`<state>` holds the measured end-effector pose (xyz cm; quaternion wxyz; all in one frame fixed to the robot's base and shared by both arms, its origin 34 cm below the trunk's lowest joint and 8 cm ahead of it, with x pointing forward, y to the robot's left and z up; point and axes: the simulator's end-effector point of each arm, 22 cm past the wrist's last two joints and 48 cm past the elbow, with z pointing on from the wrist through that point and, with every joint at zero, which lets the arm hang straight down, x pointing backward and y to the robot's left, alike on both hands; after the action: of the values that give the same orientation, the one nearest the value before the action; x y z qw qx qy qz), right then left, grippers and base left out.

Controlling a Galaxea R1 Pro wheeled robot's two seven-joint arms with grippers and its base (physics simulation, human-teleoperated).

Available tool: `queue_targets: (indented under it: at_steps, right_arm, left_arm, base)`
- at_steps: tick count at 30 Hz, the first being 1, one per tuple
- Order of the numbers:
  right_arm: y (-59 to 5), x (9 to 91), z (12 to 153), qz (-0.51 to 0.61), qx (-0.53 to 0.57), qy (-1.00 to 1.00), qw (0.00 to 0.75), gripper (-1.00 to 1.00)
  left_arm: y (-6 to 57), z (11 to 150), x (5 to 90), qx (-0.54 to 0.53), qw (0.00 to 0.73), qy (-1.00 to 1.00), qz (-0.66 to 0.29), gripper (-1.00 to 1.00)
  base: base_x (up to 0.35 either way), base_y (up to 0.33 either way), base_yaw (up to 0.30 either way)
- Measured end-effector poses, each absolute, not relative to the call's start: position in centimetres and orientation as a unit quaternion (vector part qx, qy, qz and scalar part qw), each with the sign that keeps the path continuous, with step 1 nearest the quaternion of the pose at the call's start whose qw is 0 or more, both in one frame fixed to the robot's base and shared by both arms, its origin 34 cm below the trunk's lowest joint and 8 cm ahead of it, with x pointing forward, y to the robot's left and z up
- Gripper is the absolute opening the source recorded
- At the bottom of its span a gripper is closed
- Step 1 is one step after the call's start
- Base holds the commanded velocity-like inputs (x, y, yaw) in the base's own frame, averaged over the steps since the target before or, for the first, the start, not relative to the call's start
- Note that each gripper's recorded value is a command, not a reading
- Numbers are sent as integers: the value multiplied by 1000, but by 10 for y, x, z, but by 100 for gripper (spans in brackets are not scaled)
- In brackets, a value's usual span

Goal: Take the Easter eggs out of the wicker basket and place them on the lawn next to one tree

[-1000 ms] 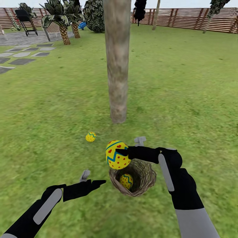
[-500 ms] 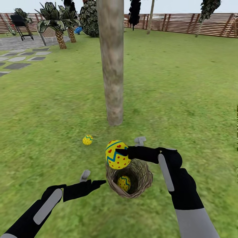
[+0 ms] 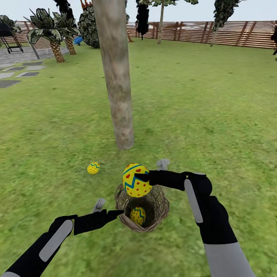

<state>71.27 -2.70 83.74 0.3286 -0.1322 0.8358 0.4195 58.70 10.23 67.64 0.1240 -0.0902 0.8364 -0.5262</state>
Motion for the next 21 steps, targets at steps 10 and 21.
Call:
queue_targets:
  at_steps: [10, 21]
  right_arm:
    - [-27, 713, 846, 417, -135, 834, 336, -100]
    - [-28, 713, 856, 416, -139, 831, 343, -100]
  left_arm:
    - [102, 684, 589, -85, 131, 835, -527, 100]
    - [101, 694, 592, -78, 140, 833, -529, 100]
  base:
    - [0, 0, -78]
    - [0, 0, 0]
